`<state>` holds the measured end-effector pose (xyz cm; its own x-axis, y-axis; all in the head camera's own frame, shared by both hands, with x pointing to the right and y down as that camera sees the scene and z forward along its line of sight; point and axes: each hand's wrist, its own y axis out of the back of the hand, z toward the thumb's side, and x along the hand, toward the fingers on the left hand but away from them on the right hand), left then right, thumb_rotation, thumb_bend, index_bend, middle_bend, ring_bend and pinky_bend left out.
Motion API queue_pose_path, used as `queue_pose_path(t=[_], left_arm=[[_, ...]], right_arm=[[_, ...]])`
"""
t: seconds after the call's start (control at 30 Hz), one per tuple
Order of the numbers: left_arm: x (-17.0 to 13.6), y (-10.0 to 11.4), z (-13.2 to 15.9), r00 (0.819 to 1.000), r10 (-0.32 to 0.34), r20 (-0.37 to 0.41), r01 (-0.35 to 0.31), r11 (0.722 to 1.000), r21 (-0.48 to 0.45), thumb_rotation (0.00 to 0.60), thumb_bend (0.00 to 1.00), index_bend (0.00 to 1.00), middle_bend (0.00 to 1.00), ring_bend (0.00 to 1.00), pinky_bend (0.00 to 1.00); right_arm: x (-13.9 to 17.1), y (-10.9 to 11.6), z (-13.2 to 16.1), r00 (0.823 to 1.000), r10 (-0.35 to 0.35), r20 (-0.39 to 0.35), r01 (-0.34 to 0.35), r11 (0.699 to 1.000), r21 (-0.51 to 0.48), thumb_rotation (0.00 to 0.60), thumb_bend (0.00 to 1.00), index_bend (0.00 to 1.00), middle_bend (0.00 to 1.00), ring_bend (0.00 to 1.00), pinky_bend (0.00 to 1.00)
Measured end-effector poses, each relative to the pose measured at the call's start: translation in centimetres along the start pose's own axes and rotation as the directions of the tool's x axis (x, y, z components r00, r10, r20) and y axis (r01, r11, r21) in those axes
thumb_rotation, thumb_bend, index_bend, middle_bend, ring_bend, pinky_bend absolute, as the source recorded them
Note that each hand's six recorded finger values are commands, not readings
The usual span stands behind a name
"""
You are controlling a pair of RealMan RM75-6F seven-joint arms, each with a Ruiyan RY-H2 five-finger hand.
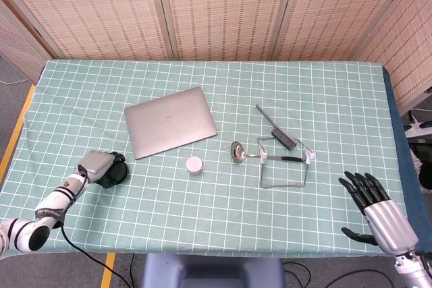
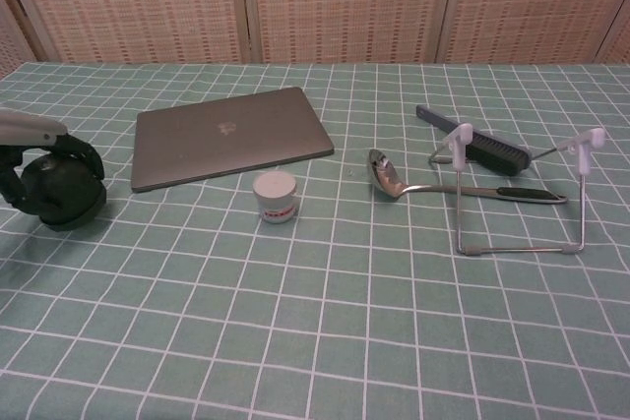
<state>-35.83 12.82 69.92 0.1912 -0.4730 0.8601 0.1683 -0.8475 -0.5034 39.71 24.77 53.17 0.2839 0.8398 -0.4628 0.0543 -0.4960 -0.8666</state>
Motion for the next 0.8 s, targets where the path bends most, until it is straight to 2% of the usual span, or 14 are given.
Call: queue_pose_path(t=[0.07, 0.17, 0.27, 0.37, 0.4, 0.47, 0.5, 0.6, 0.63, 0.7, 0.73, 0.77, 0.8], left_arm=[[-0.2, 0.5, 0.0, 0.999, 0.04, 0.003, -0.04, 0.998, -0.051, 0.6, 0.73, 0.83, 0.87, 0.77, 1.0], [-0.5, 1.5, -0.1, 0.993, 0.12, 0.008, -0.116, 0.977, -0.181, 0.6, 0.73, 0.83, 0.87, 0.77, 1.0], [-0.9, 2.6, 0.0, 0.978, 0.208, 0.016, -0.187, 0.91, -0.369, 0.6, 0.73, 0.83, 0.87, 0.77, 1.0], [-1.4, 3.7, -0.2, 0.958, 0.288, 0.018, -0.219, 0.767, -0.603, 0.6, 0.72, 0.83, 0.87, 0.77, 1.0], [-1.5, 4.1, -0.4, 0.948, 0.317, 0.017, -0.217, 0.687, -0.694, 0.6, 0.71, 0.83, 0.87, 0.77, 1.0], [-1.8, 4.6, -0.7, 0.934, 0.358, 0.016, -0.198, 0.55, -0.811, 0.6, 0.71, 0.83, 0.87, 0.77, 1.0], [-2.0, 5.0, -0.9, 0.923, 0.384, 0.016, -0.176, 0.46, -0.87, 0.6, 0.71, 0.83, 0.87, 0.77, 1.0], [-2.4, 5.4, -1.2, 0.904, 0.427, 0.03, -0.103, 0.285, -0.953, 0.6, 0.7, 0.83, 0.87, 0.77, 1.0], [-2.5, 5.4, -1.2, 0.899, 0.435, 0.037, -0.082, 0.252, -0.964, 0.6, 0.7, 0.83, 0.87, 0.77, 1.0], [-2.7, 5.3, -1.2, 0.893, 0.446, 0.06, -0.041, 0.213, -0.976, 0.6, 0.7, 0.83, 0.87, 0.77, 1.0], [-2.8, 5.2, -1.1, 0.892, 0.447, 0.073, -0.027, 0.213, -0.977, 0.6, 0.7, 0.83, 0.87, 0.77, 1.0], [-2.8, 5.1, -1.0, 0.891, 0.445, 0.089, -0.015, 0.225, -0.974, 0.6, 0.7, 0.83, 0.87, 0.77, 1.0], [-2.9, 4.9, -0.8, 0.892, 0.437, 0.114, -0.003, 0.258, -0.966, 0.6, 0.7, 0.83, 0.87, 0.77, 1.0]], right_arm=[[0.0, 0.0, 0.0, 1.0, -0.002, 0.001, 0.002, 1.0, 0.0, 0.6, 0.04, 0.0, 0.0, 0.0, 0.0], [0.0, -0.1, 0.0, 1.0, 0.001, 0.0, -0.001, 1.0, 0.001, 0.6, 0.04, 0.0, 0.0, 0.0, 0.0], [-0.1, -0.2, 0.1, 1.0, 0.004, -0.002, -0.004, 1.0, -0.006, 0.6, 0.04, 0.0, 0.0, 0.0, 0.0], [-0.2, -0.3, 0.2, 1.0, 0.004, -0.005, -0.005, 1.0, -0.012, 0.6, 0.04, 0.0, 0.0, 0.0, 0.0], [-0.2, -0.3, 0.2, 1.0, 0.004, -0.006, -0.004, 1.0, -0.013, 0.6, 0.04, 0.0, 0.0, 0.0, 0.0], [-0.2, -0.2, 0.2, 1.0, 0.001, -0.006, -0.001, 1.0, -0.015, 0.6, 0.04, 0.0, 0.0, 0.0, 0.0], [-0.1, -0.2, 0.2, 1.0, 0.0, -0.006, 0.0, 1.0, -0.015, 0.6, 0.04, 0.0, 0.0, 0.0, 0.0], [-0.2, -0.4, 0.3, 1.0, 0.003, -0.008, -0.003, 1.0, -0.012, 0.6, 0.04, 0.0, 0.0, 0.0, 0.0], [-0.2, -0.4, 0.3, 1.0, 0.006, -0.01, -0.006, 1.0, -0.011, 0.6, 0.04, 0.0, 0.0, 0.0, 0.0], [-0.2, -0.5, 0.4, 1.0, 0.012, -0.012, -0.012, 1.0, -0.01, 0.6, 0.04, 0.0, 0.0, 0.0, 0.0], [-0.2, -0.5, 0.4, 1.0, 0.011, -0.011, -0.011, 1.0, -0.01, 0.6, 0.04, 0.0, 0.0, 0.0, 0.0], [-0.2, -0.4, 0.4, 1.0, 0.008, -0.011, -0.008, 1.0, -0.012, 0.6, 0.04, 0.0, 0.0, 0.0, 0.0], [-0.2, -0.4, 0.3, 1.0, 0.005, -0.01, -0.005, 1.0, -0.014, 0.6, 0.04, 0.0, 0.0, 0.0, 0.0]])
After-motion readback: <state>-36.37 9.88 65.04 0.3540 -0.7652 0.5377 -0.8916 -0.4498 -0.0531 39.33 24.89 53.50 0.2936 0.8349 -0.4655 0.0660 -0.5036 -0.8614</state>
